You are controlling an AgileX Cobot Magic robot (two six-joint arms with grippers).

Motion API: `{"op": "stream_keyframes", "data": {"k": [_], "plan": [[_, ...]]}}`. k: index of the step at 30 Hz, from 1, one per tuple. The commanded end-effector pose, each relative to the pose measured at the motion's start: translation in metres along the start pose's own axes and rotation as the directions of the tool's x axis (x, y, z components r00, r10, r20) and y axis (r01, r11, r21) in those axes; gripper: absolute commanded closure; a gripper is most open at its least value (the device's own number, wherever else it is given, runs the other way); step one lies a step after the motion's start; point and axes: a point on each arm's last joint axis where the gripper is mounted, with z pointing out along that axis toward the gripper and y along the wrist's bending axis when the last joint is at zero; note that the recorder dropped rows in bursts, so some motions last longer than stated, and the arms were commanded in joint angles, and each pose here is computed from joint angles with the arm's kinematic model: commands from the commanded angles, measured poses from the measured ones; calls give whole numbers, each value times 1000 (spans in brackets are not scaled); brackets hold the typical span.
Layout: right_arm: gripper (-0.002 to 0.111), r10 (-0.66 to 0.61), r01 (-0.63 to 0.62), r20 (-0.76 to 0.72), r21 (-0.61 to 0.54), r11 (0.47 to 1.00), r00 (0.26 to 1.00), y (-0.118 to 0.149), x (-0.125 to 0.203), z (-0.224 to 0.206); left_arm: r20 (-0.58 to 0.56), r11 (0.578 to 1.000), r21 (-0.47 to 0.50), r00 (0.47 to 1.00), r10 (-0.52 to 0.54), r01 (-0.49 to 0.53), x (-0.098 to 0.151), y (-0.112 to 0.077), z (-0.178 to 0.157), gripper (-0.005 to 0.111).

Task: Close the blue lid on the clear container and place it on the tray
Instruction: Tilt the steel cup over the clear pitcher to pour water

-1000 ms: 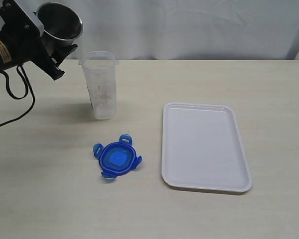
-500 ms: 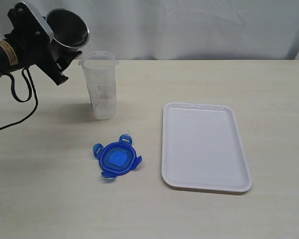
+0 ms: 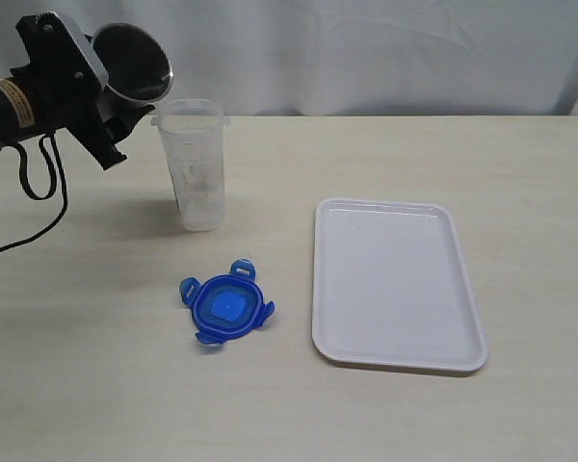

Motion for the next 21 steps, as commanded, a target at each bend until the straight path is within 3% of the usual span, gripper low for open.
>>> {"op": "stream_keyframes", "data": {"k": [1,6,12,21], "plan": [[104,-6,6,10,0,1000,1000,0,-1,0,59,999,-52,998,13,-10,-11,10,-1,107],[104,-6,6,10,0,1000,1000,0,-1,0,46,991,-111,997,-67,72,-9,16,-1,107],[104,-6,6,10,0,1000,1000,0,-1,0,37,988,-120,995,-98,102,-10,17,4,107],[104,-8,8,10,0,1000,1000,0,-1,0,-29,998,-60,1000,11,-13,-12,5,21,107]]}}
